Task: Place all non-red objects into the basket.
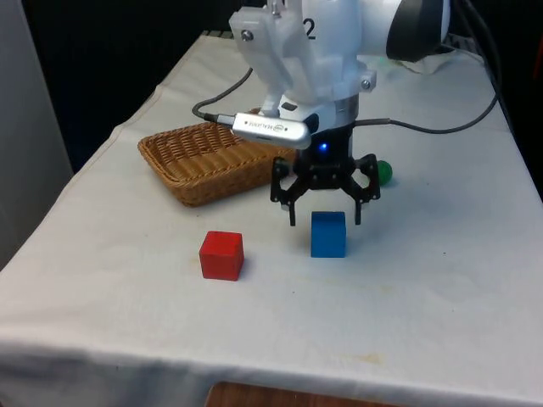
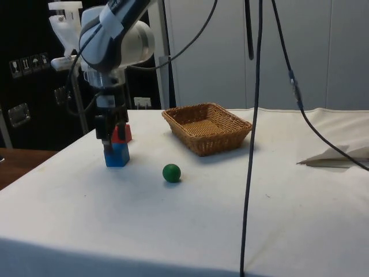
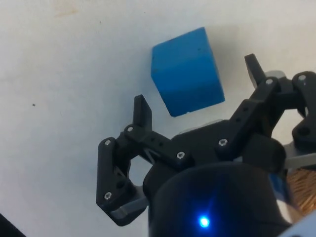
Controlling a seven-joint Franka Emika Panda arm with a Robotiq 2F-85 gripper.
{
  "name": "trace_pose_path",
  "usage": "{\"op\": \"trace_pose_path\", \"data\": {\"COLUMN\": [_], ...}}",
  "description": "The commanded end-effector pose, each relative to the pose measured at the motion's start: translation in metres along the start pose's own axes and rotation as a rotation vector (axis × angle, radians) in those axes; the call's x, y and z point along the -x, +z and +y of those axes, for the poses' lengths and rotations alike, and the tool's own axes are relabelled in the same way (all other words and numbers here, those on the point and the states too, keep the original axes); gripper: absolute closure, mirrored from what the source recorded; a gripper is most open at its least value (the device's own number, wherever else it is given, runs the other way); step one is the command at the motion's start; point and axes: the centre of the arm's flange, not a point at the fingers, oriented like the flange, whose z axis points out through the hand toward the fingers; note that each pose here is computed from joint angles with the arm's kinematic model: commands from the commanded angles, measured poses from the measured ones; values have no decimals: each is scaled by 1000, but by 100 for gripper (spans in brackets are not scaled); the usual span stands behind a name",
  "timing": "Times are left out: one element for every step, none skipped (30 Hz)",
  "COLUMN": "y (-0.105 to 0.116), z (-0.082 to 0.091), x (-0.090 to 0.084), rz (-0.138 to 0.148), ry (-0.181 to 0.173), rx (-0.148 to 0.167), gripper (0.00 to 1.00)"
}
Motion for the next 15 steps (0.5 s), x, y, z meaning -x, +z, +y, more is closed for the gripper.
{"op": "trace_pose_path", "data": {"y": [5,8,9,12,16,18,21,23,24,22,27,27,28,29,29], "z": [-1,-1,-1,-1,-1,-1,-1,-1,0,0,-1,0,-1,-1,0], "x": [-1,0,0,0,0,0,0,0,-1,1,-2,-3,-3,-3,-4], "rz": [5,3,4,3,2,2,1,0,2,-3,2,2,2,1,1], "ry": [-1,-1,1,2,2,3,3,2,3,4,3,4,3,4,3], "rx": [-10,-14,-16,-20,-23,-26,-29,-32,-33,-24,-36,-35,-35,-35,-33], "gripper": [0,0,0,0,0,0,0,0,0,0,0,0,0,0,0]}}
